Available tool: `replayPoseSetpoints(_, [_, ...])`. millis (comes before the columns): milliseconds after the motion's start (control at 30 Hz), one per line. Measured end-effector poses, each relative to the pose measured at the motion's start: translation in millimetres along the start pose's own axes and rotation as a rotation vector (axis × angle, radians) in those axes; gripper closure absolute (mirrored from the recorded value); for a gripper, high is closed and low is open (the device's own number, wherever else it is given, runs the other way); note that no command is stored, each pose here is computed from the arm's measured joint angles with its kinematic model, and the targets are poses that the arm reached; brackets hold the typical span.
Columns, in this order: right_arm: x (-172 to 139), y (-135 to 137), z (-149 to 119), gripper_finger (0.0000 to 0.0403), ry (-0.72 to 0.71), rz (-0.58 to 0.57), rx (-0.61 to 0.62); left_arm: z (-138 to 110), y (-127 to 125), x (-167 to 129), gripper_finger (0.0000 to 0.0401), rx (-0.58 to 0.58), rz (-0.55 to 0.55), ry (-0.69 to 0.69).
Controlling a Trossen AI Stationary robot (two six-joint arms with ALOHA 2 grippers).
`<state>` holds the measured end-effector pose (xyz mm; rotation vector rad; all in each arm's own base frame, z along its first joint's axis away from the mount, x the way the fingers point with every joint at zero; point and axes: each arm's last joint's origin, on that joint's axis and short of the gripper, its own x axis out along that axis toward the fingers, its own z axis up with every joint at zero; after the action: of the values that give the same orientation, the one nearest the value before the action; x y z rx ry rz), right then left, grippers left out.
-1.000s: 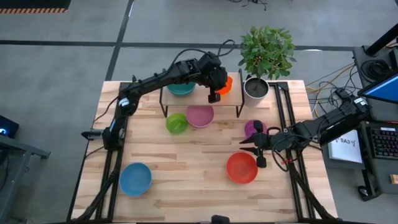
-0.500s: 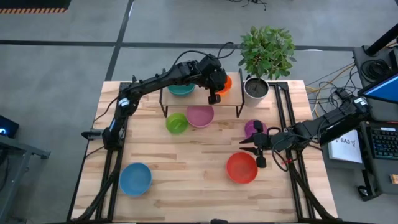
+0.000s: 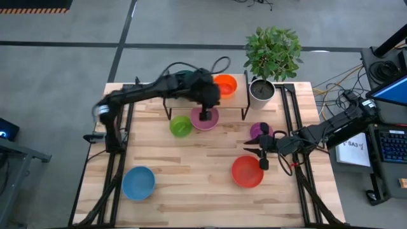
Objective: Place and stack bowls onto a shelf
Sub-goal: Stack the dark orange bowl on the dark green bowl on the shelf
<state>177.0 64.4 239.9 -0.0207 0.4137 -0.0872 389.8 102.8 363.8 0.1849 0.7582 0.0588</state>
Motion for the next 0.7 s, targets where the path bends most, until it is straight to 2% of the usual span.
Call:
replayPoseSetpoints(267, [-0.5,-5.1,2.3,0.031,-0.044,-0.159,0.146,-60.2,-39.3,-52.3,0.0401,-0.079,0.031,-0.249])
replayPoseSetpoints(467, [1.8,-12.5,5.2,0.031,-0.051,-0.182,0.323,-95.9,-66.0,-91.7,0.0401,-0.108,0.017,-0.428])
replayPoseSetpoints(700, [4.6,-21.0,20.4,0.031,0.043,-0.211,0.498,-128.5,-82.5,-125.8,0.0401,-0.127,-0.004,-0.534])
